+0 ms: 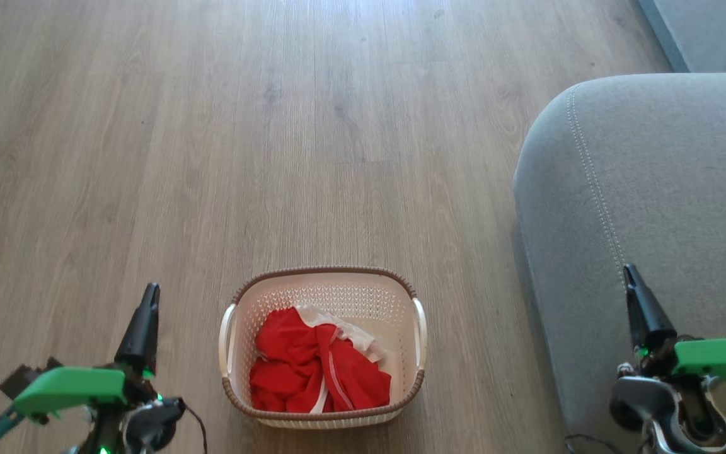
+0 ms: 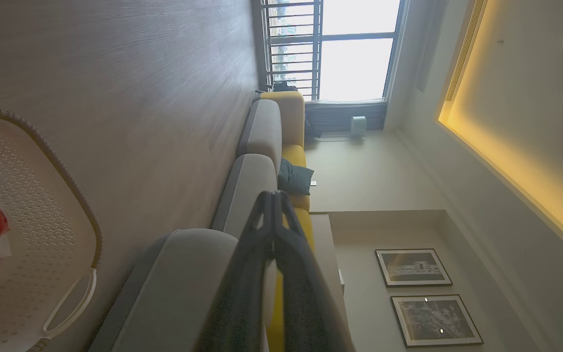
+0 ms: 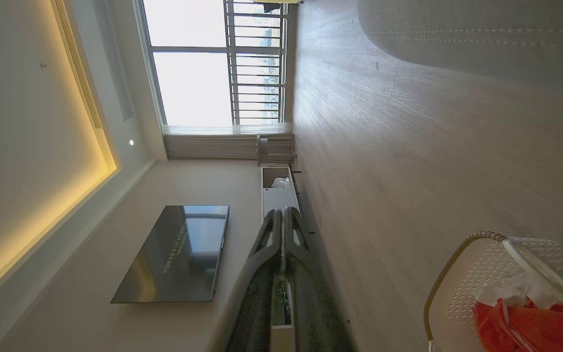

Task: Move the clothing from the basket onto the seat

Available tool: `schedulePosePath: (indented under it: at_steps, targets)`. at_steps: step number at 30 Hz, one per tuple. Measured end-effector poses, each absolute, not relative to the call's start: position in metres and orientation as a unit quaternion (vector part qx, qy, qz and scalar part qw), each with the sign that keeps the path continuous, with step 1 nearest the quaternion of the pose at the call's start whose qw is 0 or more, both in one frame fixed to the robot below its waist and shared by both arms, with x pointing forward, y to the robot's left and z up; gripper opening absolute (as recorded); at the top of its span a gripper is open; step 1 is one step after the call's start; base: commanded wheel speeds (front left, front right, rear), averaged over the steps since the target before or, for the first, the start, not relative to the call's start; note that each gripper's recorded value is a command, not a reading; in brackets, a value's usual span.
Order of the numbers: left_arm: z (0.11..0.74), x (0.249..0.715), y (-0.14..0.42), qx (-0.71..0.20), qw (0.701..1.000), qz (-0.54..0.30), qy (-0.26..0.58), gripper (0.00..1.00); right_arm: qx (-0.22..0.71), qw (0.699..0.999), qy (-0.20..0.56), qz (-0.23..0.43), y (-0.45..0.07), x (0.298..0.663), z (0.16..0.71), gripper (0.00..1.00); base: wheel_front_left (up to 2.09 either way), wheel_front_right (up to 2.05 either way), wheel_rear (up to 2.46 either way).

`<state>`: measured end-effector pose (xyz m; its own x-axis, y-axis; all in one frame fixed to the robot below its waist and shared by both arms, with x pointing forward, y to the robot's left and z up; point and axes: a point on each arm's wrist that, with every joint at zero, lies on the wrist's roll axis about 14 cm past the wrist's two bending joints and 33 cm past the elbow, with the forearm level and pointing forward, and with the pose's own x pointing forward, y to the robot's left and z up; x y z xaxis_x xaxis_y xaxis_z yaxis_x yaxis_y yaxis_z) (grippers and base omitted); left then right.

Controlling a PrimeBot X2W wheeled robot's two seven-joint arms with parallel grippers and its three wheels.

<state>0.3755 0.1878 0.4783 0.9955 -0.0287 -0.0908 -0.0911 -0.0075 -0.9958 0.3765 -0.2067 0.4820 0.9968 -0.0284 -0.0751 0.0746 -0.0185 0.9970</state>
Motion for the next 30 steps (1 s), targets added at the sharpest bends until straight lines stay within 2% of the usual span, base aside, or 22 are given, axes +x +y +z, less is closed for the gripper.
schedulePosePath:
  at_steps: [1,7,14,22,30]
  targets:
    - [0.475,0.375,0.187,-0.71,0.703,0.025,0.046,1.0,0.713,0.7,0.02,-0.04,-0.206,0.376,0.479,1.0,0.0,0.0,0.0]
    - [0.437,0.352,0.184,-0.71,0.695,0.067,0.089,1.0,0.717,0.69,0.058,-0.08,-0.203,0.357,0.443,1.0,0.0,0.0,0.0]
    - [0.439,0.353,0.188,-0.709,0.697,0.073,0.078,1.0,0.712,0.695,0.051,-0.086,-0.206,0.356,0.443,1.0,0.0,0.0,0.0]
    - [0.445,0.356,0.192,-0.697,0.71,0.074,0.065,1.0,0.687,0.719,0.037,-0.092,-0.214,0.359,0.448,1.0,0.0,0.0,0.0]
    - [0.454,0.359,0.202,-0.671,0.736,0.075,0.045,1.0,0.646,0.758,0.022,-0.083,-0.218,0.363,0.462,1.0,0.0,0.0,0.0]
